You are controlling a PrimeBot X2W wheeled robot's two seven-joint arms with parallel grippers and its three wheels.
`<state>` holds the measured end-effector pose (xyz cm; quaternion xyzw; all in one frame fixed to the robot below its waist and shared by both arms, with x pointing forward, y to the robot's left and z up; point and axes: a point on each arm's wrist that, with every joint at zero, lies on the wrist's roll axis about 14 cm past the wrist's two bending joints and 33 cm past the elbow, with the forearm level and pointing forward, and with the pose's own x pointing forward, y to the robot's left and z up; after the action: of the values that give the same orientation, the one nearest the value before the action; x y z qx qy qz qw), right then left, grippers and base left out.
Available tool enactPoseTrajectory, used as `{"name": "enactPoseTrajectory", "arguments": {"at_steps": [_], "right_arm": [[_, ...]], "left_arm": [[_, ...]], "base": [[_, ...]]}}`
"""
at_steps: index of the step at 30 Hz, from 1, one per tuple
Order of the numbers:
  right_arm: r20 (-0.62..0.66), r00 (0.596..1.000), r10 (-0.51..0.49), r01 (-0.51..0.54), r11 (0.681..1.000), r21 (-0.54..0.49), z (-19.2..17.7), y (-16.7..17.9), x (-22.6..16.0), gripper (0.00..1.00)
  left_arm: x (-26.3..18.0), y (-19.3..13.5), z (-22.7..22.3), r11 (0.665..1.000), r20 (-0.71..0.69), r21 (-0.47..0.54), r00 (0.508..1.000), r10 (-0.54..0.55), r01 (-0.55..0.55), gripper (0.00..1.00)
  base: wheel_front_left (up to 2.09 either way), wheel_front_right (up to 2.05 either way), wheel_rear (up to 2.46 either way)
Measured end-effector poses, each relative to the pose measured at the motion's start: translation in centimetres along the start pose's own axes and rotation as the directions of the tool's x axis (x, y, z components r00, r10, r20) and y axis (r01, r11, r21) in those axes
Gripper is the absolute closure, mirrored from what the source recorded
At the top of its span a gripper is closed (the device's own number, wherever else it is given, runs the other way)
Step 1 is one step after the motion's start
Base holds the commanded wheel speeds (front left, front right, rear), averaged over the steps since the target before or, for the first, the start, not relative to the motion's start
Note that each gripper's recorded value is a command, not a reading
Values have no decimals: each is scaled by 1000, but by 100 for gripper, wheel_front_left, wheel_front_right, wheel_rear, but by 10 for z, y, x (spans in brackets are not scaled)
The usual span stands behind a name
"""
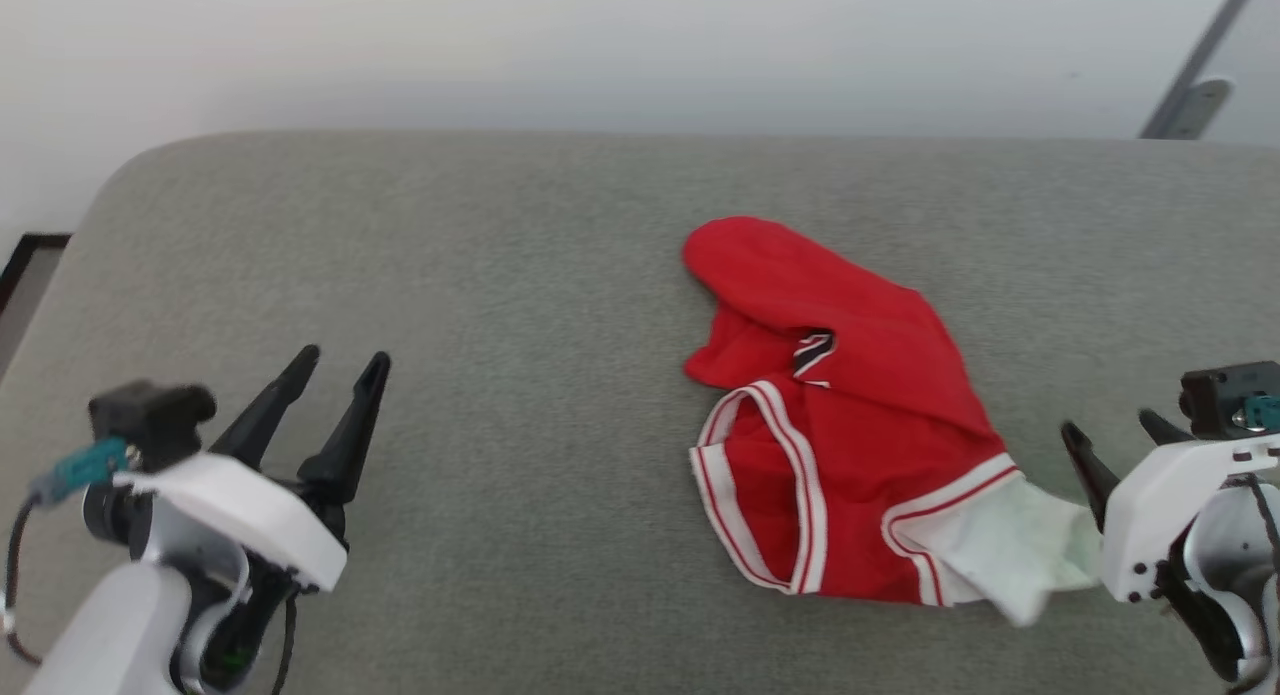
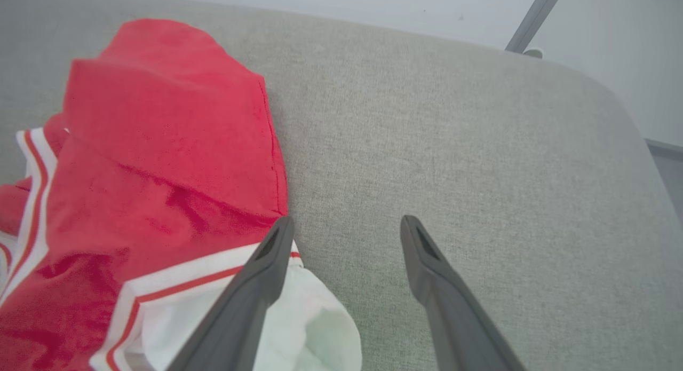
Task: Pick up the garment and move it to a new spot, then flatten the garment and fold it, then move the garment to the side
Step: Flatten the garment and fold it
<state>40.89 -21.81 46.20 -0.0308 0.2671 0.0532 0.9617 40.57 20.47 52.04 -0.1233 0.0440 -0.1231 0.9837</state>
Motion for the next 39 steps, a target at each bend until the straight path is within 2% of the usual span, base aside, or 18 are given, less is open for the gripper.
{"name": "enactPoseTrajectory", "arguments": {"at_steps": [5,10,16,21,29,32,39], "right_arm": [[172,984,-38,34,999,24,25,-3,-21,0],[378,919,-112,108,994,33,52,-16,-49,0],[537,821,-194,194,979,56,63,-29,-75,0],[588,770,-247,246,966,83,60,-38,-85,0],[543,776,-322,305,944,125,35,-56,-84,0],[535,777,-331,313,941,127,34,-60,-80,0],[512,790,-337,302,941,153,27,-64,-66,0]], "left_arm": [[24,-29,4,993,-110,32,988,-110,114,0],[48,-73,3,966,-213,46,947,-240,255,0],[68,-128,-11,909,-341,50,863,-374,414,0],[74,-156,-46,869,-493,17,760,-423,495,0],[76,-169,-110,855,-719,-88,562,-410,511,0],[74,-165,-134,858,-788,-83,493,-368,507,0],[76,-143,-180,879,-887,-39,389,-249,474,0]], "base": [[0,0,0],[0,0,0],[0,0,0],[0,0,0],[0,0,0],[0,0,0],[0,0,0]]}}
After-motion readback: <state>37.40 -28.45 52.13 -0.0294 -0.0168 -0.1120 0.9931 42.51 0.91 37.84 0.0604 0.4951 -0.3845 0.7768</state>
